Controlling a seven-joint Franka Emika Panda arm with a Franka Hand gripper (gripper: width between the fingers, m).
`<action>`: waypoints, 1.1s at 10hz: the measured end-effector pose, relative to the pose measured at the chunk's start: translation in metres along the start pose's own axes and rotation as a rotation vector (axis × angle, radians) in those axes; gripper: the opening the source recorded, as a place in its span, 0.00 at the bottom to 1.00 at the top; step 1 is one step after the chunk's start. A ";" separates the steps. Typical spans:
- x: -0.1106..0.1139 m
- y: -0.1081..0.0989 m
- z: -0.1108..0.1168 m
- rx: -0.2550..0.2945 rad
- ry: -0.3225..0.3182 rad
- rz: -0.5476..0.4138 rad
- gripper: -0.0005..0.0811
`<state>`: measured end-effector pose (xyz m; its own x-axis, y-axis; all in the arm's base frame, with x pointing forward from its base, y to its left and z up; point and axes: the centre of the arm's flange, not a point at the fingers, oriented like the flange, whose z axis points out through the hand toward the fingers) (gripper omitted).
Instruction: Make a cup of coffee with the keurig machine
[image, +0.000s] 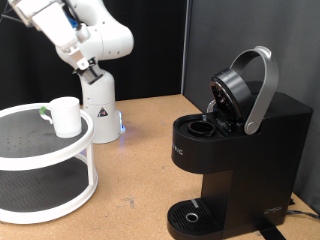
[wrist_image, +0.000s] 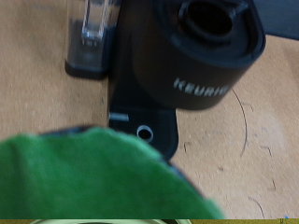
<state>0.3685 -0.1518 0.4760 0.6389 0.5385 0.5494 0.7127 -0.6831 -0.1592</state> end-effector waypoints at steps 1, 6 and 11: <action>0.014 0.000 0.003 0.005 0.006 0.003 0.59; 0.035 -0.004 0.012 0.088 -0.056 -0.016 0.59; 0.087 0.005 0.001 0.107 -0.072 -0.054 0.59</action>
<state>0.4282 -0.1078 0.5219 0.6150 0.6100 0.4997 0.7712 -0.5976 -0.2195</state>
